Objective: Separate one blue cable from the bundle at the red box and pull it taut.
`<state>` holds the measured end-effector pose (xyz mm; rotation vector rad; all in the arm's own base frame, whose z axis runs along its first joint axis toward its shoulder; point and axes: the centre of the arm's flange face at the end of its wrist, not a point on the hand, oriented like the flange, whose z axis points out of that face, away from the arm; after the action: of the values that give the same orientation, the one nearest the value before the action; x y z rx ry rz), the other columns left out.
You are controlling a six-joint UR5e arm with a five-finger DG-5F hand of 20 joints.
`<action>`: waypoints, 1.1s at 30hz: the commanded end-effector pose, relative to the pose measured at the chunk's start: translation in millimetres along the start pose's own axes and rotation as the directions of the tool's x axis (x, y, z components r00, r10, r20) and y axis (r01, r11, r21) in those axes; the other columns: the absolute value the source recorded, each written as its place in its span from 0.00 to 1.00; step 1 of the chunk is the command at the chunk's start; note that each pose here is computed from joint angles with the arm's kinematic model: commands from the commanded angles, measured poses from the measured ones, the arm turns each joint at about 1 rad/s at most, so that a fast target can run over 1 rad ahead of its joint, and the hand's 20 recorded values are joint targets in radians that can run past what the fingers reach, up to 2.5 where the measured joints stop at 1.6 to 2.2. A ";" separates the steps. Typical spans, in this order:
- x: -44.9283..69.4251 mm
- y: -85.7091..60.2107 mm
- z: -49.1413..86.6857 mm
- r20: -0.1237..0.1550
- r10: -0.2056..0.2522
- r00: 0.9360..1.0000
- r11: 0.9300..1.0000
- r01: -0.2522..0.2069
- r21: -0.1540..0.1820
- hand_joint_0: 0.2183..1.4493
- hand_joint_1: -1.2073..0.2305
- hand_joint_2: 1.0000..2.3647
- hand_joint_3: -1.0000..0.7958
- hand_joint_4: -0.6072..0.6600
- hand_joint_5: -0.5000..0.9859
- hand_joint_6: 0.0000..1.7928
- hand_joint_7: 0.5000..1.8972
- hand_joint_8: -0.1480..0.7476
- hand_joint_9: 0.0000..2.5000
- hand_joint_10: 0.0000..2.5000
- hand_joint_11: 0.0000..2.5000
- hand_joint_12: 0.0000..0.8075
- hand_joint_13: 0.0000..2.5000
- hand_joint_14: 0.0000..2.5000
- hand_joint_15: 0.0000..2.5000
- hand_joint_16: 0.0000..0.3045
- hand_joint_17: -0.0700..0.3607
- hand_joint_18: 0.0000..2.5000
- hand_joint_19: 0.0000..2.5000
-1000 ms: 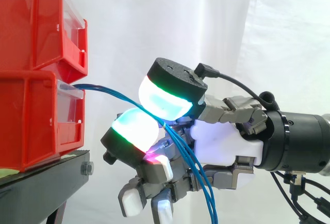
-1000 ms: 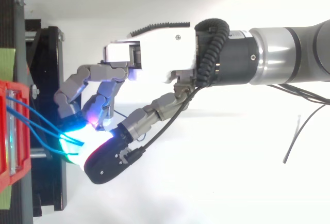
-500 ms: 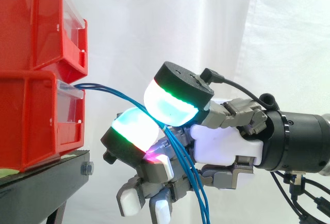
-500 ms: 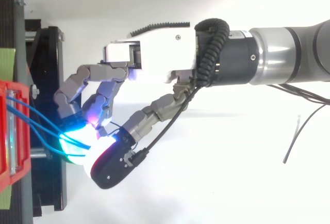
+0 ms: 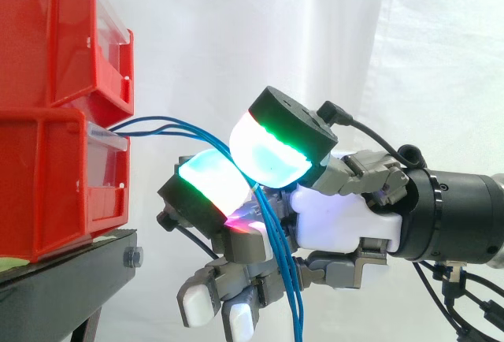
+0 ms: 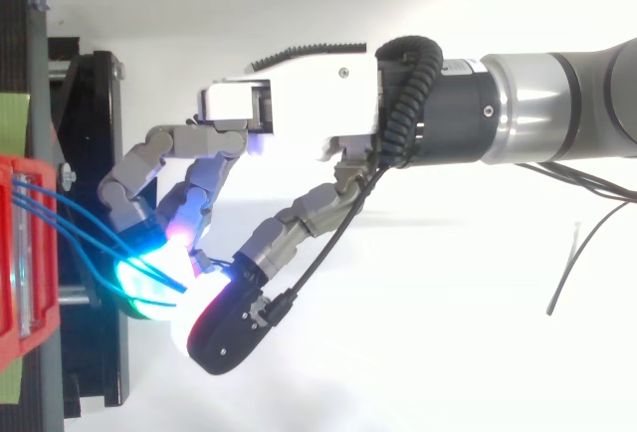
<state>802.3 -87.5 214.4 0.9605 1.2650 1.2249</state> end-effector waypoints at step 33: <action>-3.2 -0.3 -0.7 -0.001 0.001 1.000 1.000 -0.001 -0.001 0.36 0.08 0.00 0.28 0.33 0.22 0.51 0.48 0.36 0.36 0.01 0.43 0.43 0.28 0.01 0.21 0.15 0.40 0.31 0.20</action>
<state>801.9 -90.6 214.5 0.9603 1.2639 1.2268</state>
